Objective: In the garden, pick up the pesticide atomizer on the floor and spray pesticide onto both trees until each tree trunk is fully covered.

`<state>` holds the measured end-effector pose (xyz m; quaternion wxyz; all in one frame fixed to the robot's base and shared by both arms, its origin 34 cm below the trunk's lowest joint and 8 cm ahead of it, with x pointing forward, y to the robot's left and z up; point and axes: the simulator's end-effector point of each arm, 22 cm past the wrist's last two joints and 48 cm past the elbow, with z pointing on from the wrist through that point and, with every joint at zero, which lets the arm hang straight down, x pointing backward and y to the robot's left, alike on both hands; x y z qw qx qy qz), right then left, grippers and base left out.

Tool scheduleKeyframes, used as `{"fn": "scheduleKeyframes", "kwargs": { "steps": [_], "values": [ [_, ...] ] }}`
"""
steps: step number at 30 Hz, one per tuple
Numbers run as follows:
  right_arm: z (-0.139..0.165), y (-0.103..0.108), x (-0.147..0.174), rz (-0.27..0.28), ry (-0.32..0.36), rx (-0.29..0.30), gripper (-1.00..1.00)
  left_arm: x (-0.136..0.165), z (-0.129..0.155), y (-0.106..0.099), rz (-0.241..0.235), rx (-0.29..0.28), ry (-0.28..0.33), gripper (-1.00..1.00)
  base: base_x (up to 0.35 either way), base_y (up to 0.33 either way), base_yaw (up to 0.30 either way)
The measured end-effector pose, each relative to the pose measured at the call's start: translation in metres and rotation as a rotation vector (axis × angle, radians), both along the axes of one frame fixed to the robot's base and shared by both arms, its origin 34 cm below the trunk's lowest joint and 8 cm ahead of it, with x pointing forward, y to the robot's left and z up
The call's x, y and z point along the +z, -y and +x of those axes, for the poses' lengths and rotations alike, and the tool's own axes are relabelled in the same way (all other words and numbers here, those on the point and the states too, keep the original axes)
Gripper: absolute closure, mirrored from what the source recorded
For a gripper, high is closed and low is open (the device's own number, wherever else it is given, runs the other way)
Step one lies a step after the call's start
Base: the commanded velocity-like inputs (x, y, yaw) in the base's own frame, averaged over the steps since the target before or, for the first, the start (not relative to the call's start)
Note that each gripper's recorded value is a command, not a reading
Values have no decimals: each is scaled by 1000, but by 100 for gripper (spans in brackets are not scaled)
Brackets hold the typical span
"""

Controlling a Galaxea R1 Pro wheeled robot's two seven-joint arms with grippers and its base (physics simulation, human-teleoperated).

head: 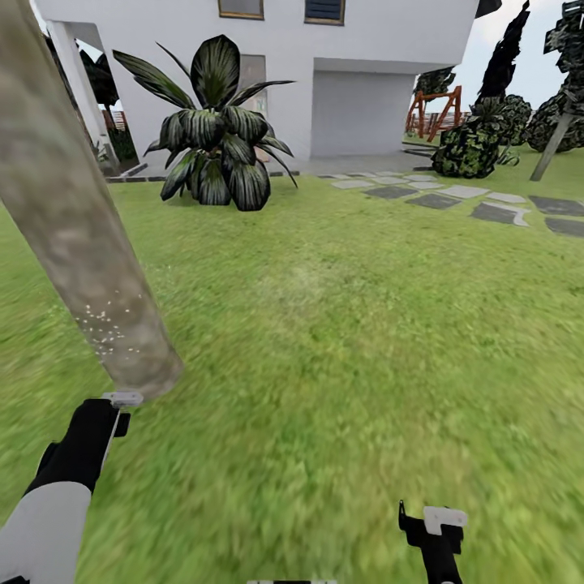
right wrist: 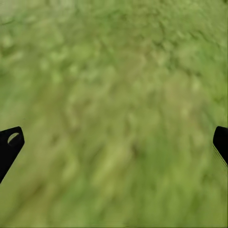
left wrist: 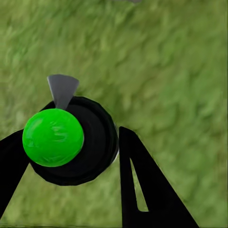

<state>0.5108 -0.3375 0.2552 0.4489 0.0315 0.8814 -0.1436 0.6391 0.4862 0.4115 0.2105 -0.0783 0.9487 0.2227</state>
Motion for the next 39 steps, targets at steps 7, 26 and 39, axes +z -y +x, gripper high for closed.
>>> {"fn": "scheduleKeyframes", "kwargs": {
  "steps": [7, 26, 39],
  "values": [
    [0, 0, 0, 0, 1, -1, -100, -10, -5, 5, -96, 60, 42, 100, 286, -145, 0],
    [0, -1, -1, 2, -1, 0, -100, -14, -3, 21, -109, 49, 40, 100, 107, -253, 232],
    [-2, -2, -3, 4, -6, 1, -100, -18, -3, 23, -120, 49, 36, 100, 49, -68, 276]
  ]
}}
